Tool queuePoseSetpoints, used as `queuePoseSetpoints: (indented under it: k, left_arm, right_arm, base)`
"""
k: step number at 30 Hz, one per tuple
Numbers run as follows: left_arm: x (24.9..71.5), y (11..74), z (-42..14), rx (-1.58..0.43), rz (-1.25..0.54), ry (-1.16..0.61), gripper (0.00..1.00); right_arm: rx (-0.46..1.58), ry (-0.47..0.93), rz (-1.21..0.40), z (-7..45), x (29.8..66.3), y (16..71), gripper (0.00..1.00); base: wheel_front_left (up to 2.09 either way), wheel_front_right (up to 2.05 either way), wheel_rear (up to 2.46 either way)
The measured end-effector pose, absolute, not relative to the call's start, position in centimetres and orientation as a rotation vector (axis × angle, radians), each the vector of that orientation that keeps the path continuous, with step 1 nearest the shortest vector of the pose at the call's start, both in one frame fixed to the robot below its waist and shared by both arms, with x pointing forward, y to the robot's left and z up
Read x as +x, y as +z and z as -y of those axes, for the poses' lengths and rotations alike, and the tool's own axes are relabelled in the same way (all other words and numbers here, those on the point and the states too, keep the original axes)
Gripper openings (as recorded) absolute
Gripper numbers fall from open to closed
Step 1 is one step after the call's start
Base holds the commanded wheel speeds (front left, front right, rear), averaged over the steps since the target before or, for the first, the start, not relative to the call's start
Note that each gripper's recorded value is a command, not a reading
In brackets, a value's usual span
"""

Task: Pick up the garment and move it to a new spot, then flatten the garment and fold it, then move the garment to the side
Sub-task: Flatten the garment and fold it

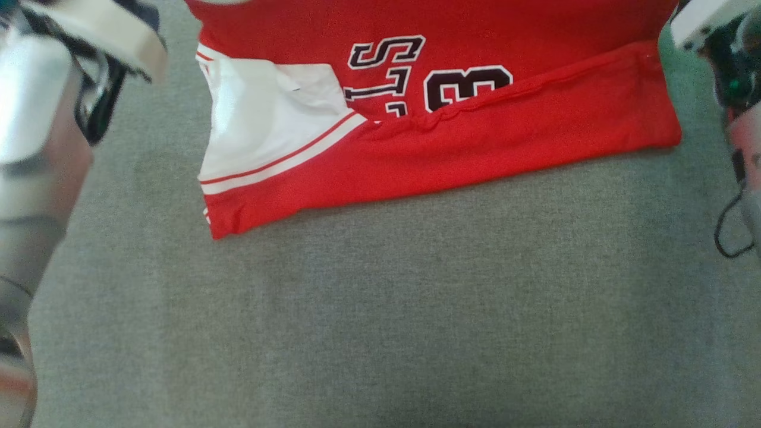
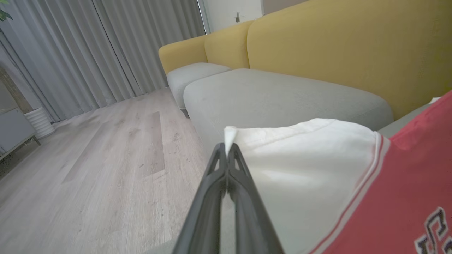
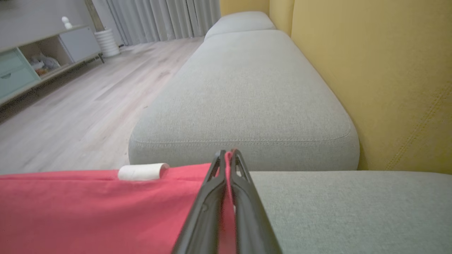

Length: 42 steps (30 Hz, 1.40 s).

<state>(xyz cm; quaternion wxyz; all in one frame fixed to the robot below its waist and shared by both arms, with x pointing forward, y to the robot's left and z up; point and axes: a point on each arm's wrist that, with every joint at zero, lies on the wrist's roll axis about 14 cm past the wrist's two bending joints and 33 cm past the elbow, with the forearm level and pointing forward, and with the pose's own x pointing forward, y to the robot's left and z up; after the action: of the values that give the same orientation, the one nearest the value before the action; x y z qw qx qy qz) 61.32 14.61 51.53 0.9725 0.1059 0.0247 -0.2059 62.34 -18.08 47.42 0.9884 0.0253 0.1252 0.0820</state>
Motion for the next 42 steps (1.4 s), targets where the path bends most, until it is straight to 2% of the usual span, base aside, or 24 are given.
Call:
queuePoseSetpoints:
  k: [11,17,20,34,35,36,37,42]
  left_arm:
    - [54.7,46.6,-15.2,0.32,-0.232,-0.502,0.0]
    - [47.3,41.2,-15.5,0.362,-0.528,-0.589,0.0]
    - [44.6,40.3,-15.0,0.35,-0.616,-0.632,0.0]
    - [42.3,40.2,-13.2,0.349,-0.684,-0.703,0.0]
    - [42.3,40.2,-13.1,0.349,-0.682,-0.704,0.08]
    - [42.5,40.4,-13.0,0.347,-0.669,-0.7,0.8]
    - [42.7,40.5,-12.9,0.347,-0.653,-0.695,1.0]
    - [44.2,42.5,-12.8,0.317,-0.547,-0.645,1.0]
  right_arm:
    - [-0.077,0.189,-0.431,19.7,57.9,43.4,0.0]
    - [-0.151,0.251,-0.594,19.8,53.9,40.8,0.0]
    - [-0.168,0.27,-0.638,20.0,52.8,40.6,0.0]
    - [-0.282,0.345,-0.789,20.8,49.6,39.4,0.0]
    - [-0.28,0.342,-0.798,20.9,49.5,39.3,0.0]
    - [-0.273,0.339,-0.801,21.0,49.4,39.3,0.52]
    - [-0.27,0.336,-0.801,21.1,49.4,39.3,1.0]
    - [-0.193,0.306,-0.759,21.4,49.9,40.6,1.0]
  base:
    - [0.0,0.0,0.0]
    - [0.0,0.0,0.0]
    - [0.0,0.0,0.0]
    - [0.0,0.0,0.0]
    - [0.0,0.0,0.0]
    - [0.0,0.0,0.0]
    - [0.0,0.0,0.0]
    - [0.0,0.0,0.0]
